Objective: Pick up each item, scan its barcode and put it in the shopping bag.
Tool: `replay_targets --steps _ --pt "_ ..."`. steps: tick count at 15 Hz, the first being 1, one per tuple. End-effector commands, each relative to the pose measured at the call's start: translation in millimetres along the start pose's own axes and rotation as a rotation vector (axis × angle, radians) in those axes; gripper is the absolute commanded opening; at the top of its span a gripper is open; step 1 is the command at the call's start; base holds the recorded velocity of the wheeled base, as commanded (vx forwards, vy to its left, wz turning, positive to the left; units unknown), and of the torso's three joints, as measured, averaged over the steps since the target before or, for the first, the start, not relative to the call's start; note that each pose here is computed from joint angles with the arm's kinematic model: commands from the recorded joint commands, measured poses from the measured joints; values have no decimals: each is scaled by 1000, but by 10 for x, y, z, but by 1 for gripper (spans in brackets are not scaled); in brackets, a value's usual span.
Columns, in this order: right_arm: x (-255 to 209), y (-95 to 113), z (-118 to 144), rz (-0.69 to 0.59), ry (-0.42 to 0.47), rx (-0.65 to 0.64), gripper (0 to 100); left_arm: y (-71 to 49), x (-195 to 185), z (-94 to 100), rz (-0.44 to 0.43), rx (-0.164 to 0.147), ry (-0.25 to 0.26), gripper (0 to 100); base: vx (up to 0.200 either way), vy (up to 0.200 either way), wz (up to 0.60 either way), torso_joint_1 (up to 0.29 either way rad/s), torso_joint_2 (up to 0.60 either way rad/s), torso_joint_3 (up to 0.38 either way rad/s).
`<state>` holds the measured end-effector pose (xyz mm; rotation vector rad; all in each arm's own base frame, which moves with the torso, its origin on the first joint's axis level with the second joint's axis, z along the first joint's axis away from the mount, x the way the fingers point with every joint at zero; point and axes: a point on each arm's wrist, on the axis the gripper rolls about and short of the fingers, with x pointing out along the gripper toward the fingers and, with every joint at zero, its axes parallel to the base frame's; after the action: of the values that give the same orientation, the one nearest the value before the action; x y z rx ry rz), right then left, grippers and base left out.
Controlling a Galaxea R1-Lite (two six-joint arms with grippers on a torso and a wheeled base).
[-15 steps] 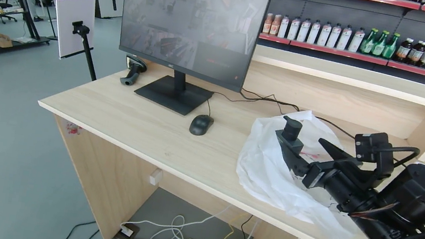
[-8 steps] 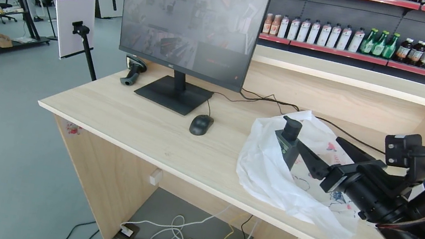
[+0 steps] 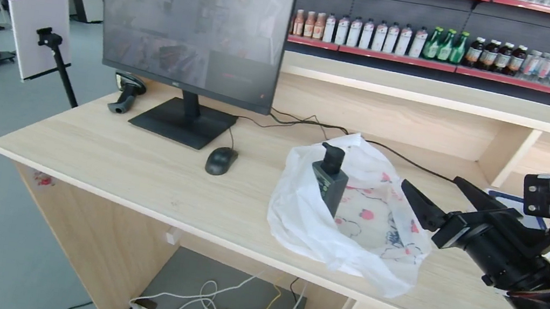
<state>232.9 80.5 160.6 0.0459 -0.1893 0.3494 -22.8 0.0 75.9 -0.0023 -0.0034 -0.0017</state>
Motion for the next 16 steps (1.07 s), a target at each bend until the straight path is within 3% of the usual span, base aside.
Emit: replay_targets --steps 1,6,16 --pt "-11 -10 36 -3 -15 -2 100 0 0 1 0 -1 -1 100 0 0 -600 7 -2 2" --pt "-50 -12 109 -5 -41 -4 100 0 0 1 -1 1 -1 100 0 0 -480 3 1 3" --pt "-99 -9 179 -4 -66 -11 100 0 0 1 0 -1 -1 100 0 -200 0 3 2 2"
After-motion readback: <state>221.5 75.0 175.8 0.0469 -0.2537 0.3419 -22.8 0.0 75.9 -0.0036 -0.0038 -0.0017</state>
